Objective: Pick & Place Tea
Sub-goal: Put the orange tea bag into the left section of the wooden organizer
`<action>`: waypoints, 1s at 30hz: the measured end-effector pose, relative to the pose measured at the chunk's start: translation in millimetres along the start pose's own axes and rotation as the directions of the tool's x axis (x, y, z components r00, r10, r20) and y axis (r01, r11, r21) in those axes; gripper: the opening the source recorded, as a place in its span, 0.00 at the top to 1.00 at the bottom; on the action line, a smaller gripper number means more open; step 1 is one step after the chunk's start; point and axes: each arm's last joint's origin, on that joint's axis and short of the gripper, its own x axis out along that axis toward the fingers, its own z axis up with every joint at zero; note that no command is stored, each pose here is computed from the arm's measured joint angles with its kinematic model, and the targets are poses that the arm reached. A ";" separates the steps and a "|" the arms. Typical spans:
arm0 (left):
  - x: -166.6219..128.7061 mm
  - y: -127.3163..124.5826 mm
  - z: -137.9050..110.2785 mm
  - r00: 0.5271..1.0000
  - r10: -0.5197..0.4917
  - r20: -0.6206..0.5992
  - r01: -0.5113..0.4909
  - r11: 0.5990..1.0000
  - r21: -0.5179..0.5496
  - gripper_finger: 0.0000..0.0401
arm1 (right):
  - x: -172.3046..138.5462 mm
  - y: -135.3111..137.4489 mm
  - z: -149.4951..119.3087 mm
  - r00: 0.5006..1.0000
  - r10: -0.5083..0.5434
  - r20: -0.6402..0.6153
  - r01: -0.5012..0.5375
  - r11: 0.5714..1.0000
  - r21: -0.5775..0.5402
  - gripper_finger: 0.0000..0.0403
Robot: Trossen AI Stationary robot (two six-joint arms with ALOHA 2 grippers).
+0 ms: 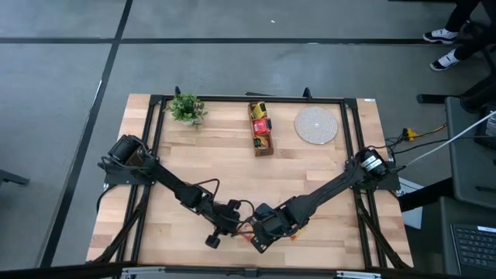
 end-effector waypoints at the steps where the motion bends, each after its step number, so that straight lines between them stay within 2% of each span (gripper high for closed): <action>1: 0.0 -0.1 0.7 1.000 -0.001 0.007 0.001 1.000 0.001 0.99 | -2.3 3.1 -1.3 1.000 0.008 0.013 -0.008 1.000 -0.007 0.56; 9: 9.3 9.5 -4.5 1.000 0.014 0.003 -0.013 1.000 -0.004 0.99 | -20.2 21.9 -9.2 0.988 0.038 0.152 -0.032 0.999 -0.040 0.56; 19: 18.5 18.9 -12.9 0.999 -0.016 -0.033 0.015 0.999 -0.050 1.00 | -20.5 21.3 -10.5 0.988 0.026 0.155 -0.021 0.999 -0.035 0.56; 27: 19.3 19.7 -17.2 0.997 -0.007 -0.072 0.004 0.999 -0.047 0.99 | -18.8 12.3 -11.9 0.988 -0.058 0.143 0.062 0.998 -0.026 0.56; 30: 19.3 19.7 -17.4 0.997 -0.006 -0.074 0.003 0.999 -0.048 1.00 | -13.8 6.1 -12.1 0.987 -0.087 0.138 0.083 0.996 0.037 0.56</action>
